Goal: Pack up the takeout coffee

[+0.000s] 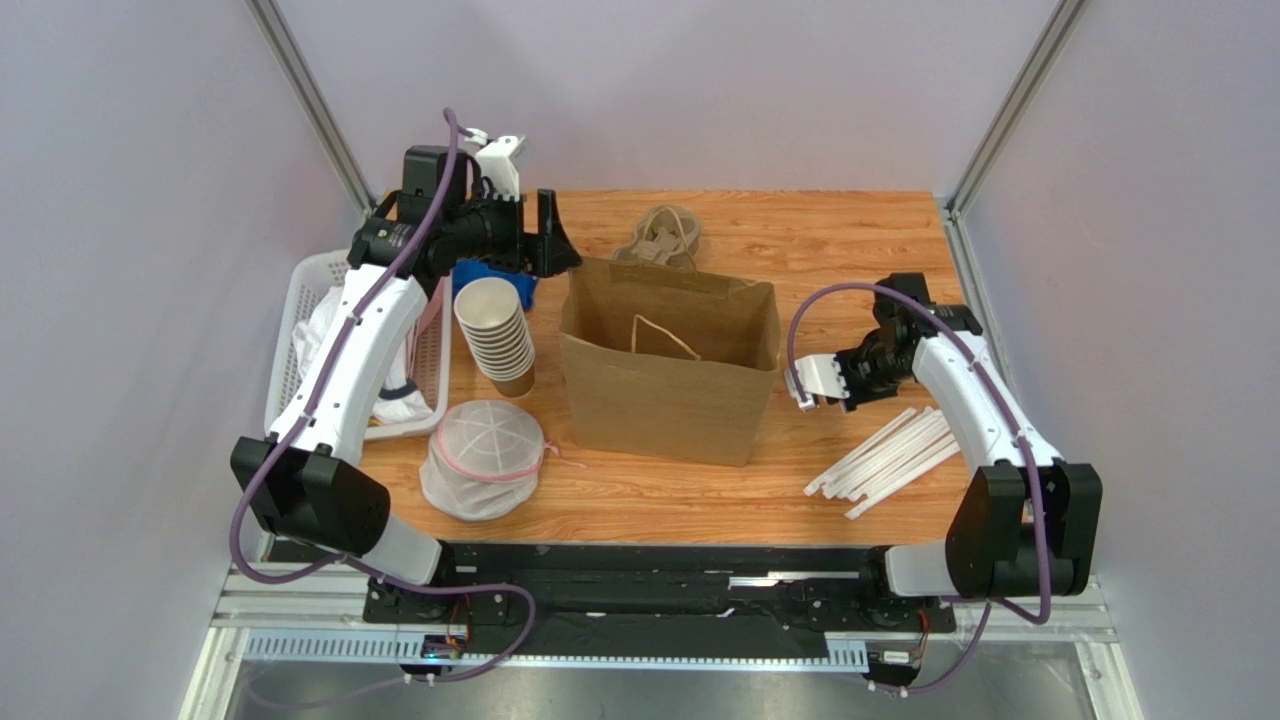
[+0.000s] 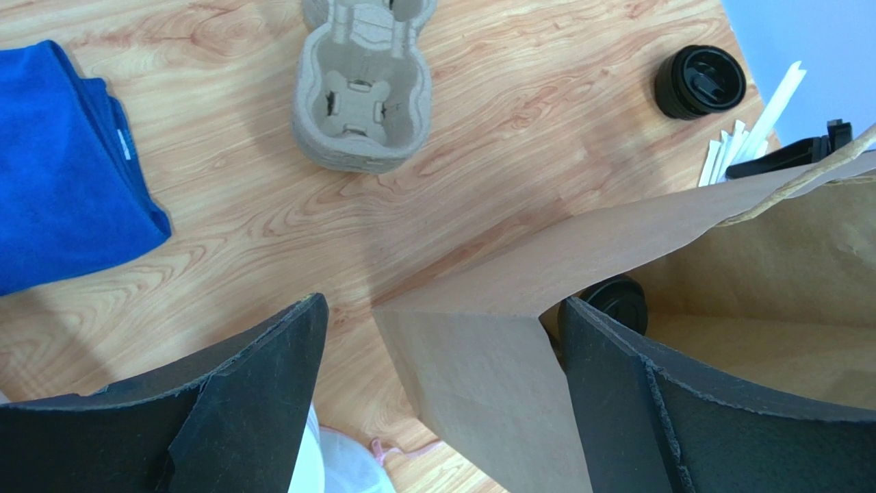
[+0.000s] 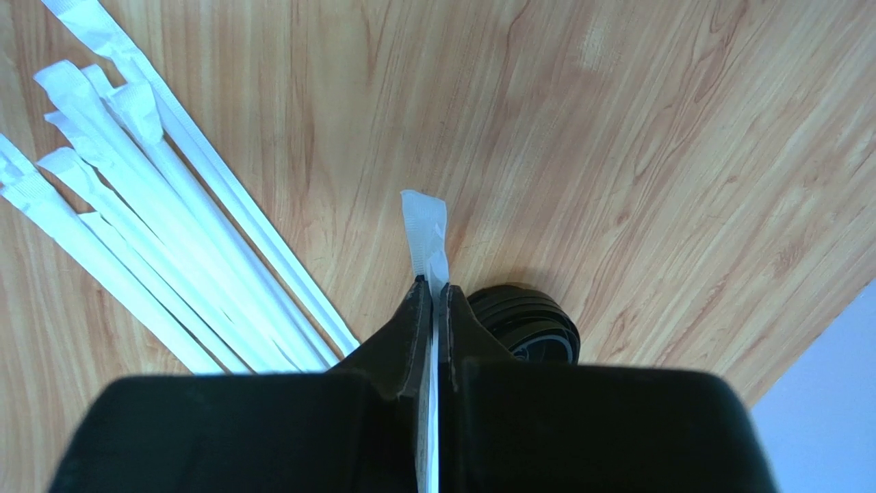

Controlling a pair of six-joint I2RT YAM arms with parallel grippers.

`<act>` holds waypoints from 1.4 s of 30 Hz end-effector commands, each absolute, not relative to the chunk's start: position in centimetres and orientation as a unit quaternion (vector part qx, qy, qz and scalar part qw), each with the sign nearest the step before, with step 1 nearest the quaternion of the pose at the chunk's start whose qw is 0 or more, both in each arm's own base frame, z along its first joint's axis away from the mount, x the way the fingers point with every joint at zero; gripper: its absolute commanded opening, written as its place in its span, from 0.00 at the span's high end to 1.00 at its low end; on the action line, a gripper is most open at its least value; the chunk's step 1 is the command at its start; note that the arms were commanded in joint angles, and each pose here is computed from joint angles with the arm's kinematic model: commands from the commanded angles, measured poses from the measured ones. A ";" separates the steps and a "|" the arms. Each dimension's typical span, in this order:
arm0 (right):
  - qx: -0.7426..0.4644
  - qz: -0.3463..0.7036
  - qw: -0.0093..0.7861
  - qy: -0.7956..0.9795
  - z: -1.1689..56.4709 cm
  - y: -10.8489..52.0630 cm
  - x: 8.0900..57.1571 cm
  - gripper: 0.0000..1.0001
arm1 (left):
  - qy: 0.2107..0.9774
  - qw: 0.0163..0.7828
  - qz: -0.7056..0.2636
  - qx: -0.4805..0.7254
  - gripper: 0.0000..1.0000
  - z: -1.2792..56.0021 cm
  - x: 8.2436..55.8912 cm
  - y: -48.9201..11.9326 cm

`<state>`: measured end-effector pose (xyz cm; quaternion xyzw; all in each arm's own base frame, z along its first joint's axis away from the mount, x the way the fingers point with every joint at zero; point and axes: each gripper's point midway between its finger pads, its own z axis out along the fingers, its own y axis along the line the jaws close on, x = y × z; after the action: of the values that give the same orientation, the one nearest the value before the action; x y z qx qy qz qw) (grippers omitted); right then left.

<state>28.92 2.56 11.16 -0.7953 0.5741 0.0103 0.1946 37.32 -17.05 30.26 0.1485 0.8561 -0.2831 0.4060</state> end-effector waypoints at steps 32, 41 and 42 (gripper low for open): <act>-0.699 0.051 0.163 0.695 5.2 0.3 31.3 0.71 | 0.855 0.412 -0.276 0.151 0.10 30.5 36.0 -16.3; -0.706 0.056 0.139 0.692 3.5 -0.2 30.2 0.72 | 0.857 0.408 -0.275 0.152 0.10 30.4 36.2 -16.3; -0.707 0.057 0.137 0.692 3.3 -0.2 30.0 0.72 | 0.859 0.405 -0.275 0.151 0.10 30.2 36.2 -16.3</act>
<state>30.31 -0.03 3.90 -0.6967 0.7007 0.0633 0.1403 36.76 -16.95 29.57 0.1491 0.8580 -0.2834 0.4017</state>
